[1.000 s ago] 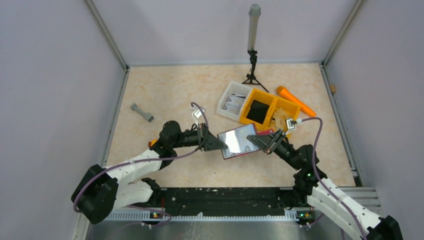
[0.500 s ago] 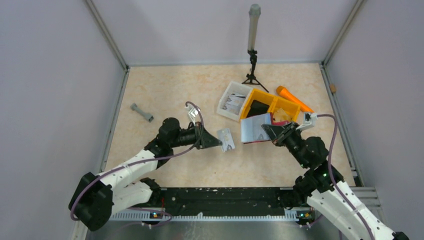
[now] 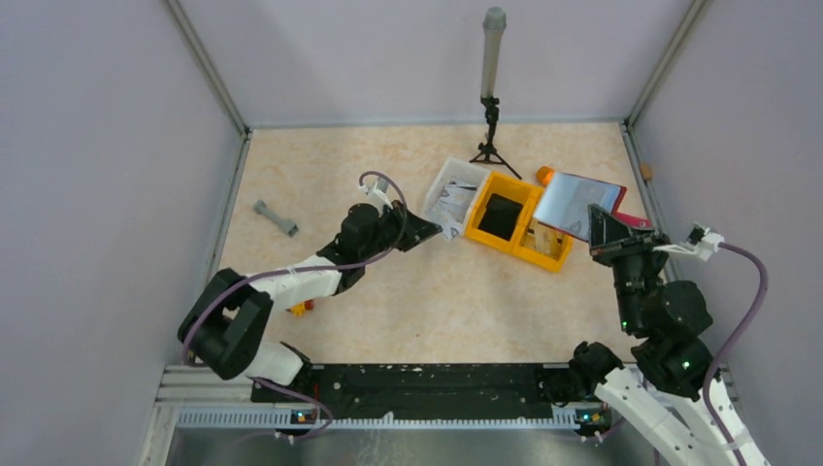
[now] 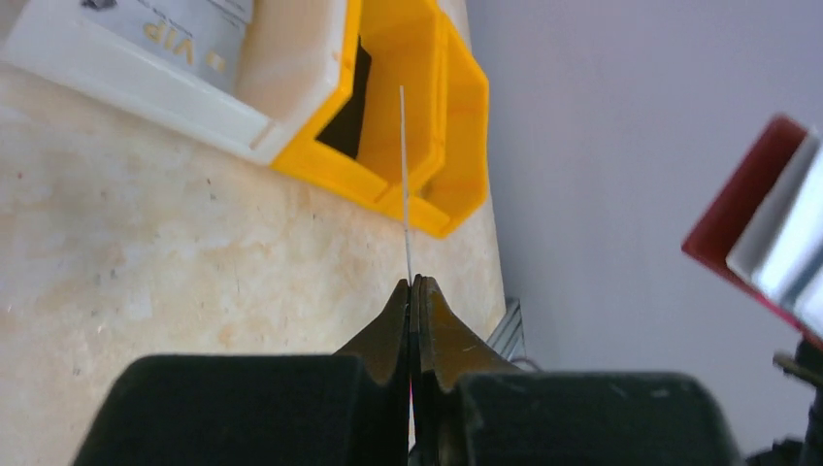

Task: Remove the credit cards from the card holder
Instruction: Remove the credit card from the card holder, then place the credit card in the storage box.

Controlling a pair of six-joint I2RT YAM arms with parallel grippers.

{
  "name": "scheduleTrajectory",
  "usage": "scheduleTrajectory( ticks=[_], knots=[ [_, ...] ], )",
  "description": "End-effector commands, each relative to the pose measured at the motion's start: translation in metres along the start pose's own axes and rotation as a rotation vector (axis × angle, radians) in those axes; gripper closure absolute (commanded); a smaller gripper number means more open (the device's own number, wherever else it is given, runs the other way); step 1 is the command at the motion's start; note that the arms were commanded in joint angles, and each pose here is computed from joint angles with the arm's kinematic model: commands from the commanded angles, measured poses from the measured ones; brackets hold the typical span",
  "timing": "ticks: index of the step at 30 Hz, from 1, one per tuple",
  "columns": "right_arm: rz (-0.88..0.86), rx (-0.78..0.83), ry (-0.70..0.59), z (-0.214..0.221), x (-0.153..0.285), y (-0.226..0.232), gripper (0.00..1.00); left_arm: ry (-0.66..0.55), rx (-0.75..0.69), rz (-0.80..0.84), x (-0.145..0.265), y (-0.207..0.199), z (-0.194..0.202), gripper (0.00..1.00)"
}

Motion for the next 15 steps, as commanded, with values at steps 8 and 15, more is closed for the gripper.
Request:
scheduleTrajectory(
  ticks=[8,15],
  knots=[
    [-0.013,-0.091,-0.156,-0.038,0.006,0.009,1.0,-0.305,0.177,0.09,-0.094,-0.027,-0.062,1.0],
    [-0.038,-0.11,-0.187,-0.041,0.01,0.009,1.0,-0.43,0.249,0.02,-0.136,-0.007,-0.083,1.0]
  ],
)
Point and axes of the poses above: each gripper's point midway between its finger pads, its own x axis back along the fingers, its own y axis along the line the jaws close on, z = x × y, the point moved 6 cm from there along x, back along the fingers, and after that the axes turned 3 degrees about x, right-handed, at the moved point
